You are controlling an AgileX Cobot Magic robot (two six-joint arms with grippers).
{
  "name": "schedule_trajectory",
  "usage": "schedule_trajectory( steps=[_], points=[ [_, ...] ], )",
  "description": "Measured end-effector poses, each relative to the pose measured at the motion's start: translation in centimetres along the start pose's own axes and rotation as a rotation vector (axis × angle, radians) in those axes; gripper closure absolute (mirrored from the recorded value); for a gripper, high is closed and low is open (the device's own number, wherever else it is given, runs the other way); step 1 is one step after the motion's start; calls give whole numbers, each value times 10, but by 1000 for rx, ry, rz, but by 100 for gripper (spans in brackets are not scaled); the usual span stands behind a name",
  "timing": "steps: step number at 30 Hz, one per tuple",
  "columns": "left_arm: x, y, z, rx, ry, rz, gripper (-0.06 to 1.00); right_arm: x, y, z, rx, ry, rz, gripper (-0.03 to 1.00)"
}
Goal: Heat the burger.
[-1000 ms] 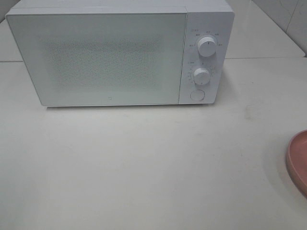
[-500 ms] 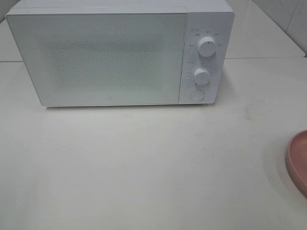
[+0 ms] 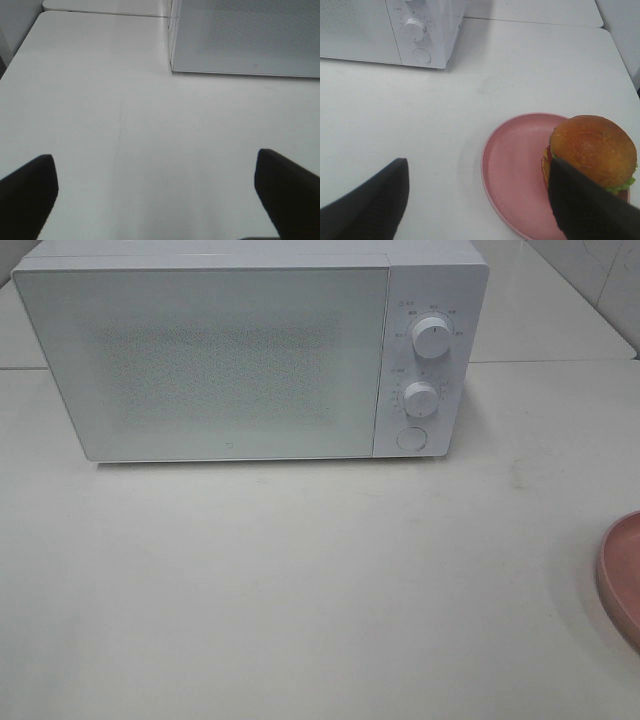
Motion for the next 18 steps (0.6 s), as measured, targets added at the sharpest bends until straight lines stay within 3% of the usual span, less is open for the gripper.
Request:
schedule_trajectory(
  steps=[18],
  points=[
    [0,0,0,0,0,0,-5,0,0,0,0,0,0,21]
  ],
)
Point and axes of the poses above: a point on each arm's last joint axis where the gripper is mounted, z pointing back along that axis away from the gripper, x along the wrist's bending axis when the last joint is at zero, y = z × x, the point moved 2 cm from there along -z, pointing out along that axis toward the gripper, and after that the axes turned 8 degrees about z, right-handed, at the moved point
